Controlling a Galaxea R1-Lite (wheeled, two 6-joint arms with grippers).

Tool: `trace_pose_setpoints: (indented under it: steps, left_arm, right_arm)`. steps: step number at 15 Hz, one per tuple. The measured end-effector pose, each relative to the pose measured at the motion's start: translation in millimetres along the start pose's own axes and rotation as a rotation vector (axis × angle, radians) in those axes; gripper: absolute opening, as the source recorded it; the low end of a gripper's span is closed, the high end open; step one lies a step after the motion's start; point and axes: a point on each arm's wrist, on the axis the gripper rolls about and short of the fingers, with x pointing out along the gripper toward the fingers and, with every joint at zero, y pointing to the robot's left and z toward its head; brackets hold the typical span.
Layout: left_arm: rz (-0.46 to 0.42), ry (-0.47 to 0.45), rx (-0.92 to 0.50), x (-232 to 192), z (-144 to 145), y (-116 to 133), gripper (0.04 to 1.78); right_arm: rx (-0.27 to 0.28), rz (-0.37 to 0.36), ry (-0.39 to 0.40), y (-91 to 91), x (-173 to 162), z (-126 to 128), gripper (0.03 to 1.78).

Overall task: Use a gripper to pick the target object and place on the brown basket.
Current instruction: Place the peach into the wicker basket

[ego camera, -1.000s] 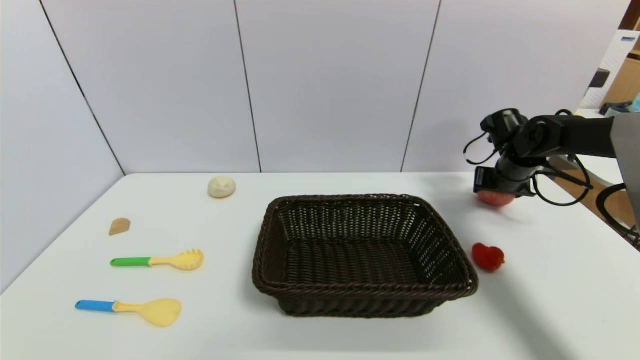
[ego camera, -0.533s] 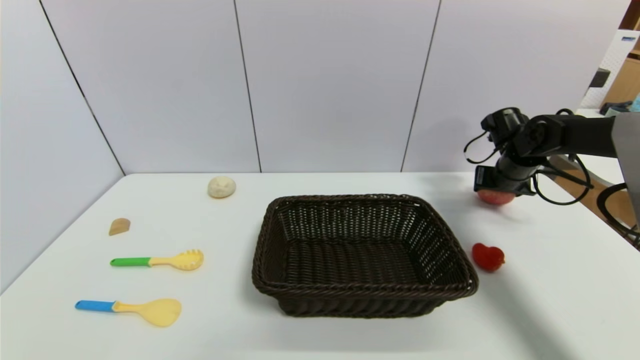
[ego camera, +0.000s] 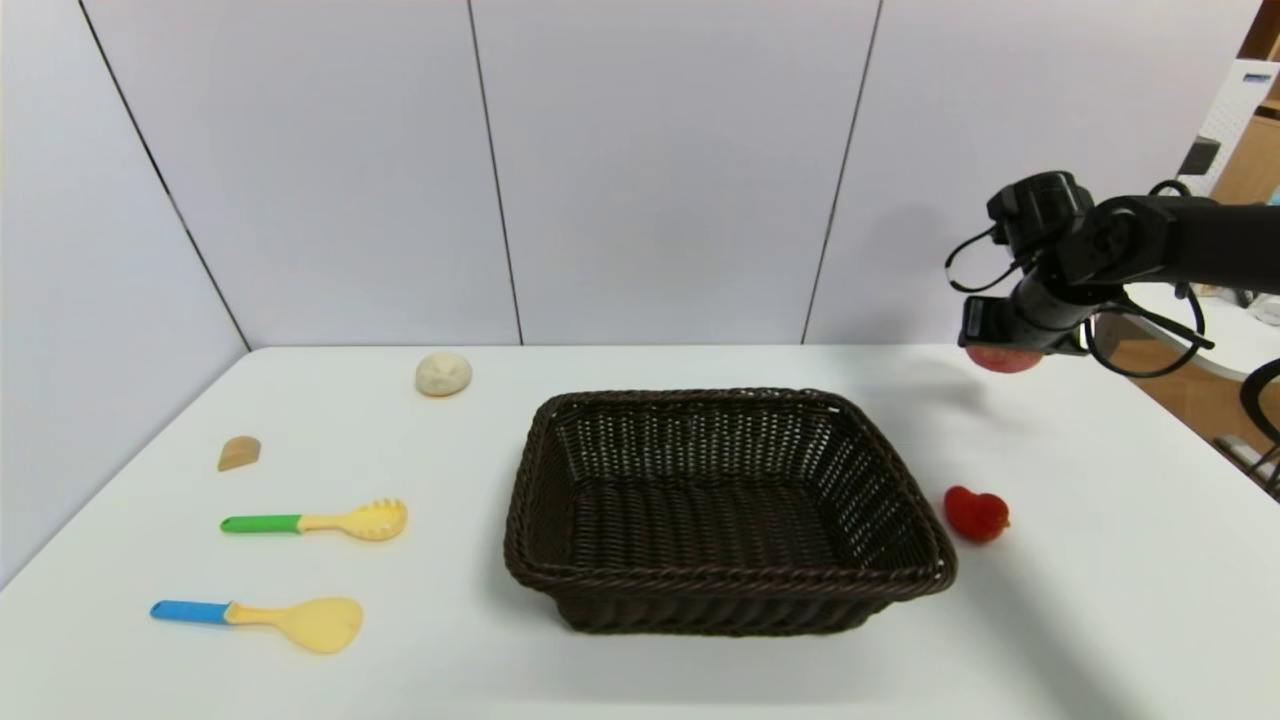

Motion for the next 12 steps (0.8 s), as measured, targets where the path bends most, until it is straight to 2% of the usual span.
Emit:
trace_pose_setpoints:
  steps: [5,12]
  left_arm:
    - [0.0,0.0,0.0,0,0,0,1.69]
    - [0.0,0.0,0.0,0,0,0,1.69]
  right_arm:
    - [-0.042,0.049,-0.156,-7.4,-60,23,1.16]
    - [-0.126,0.178,-0.38,-6.5,-180,31,1.16]
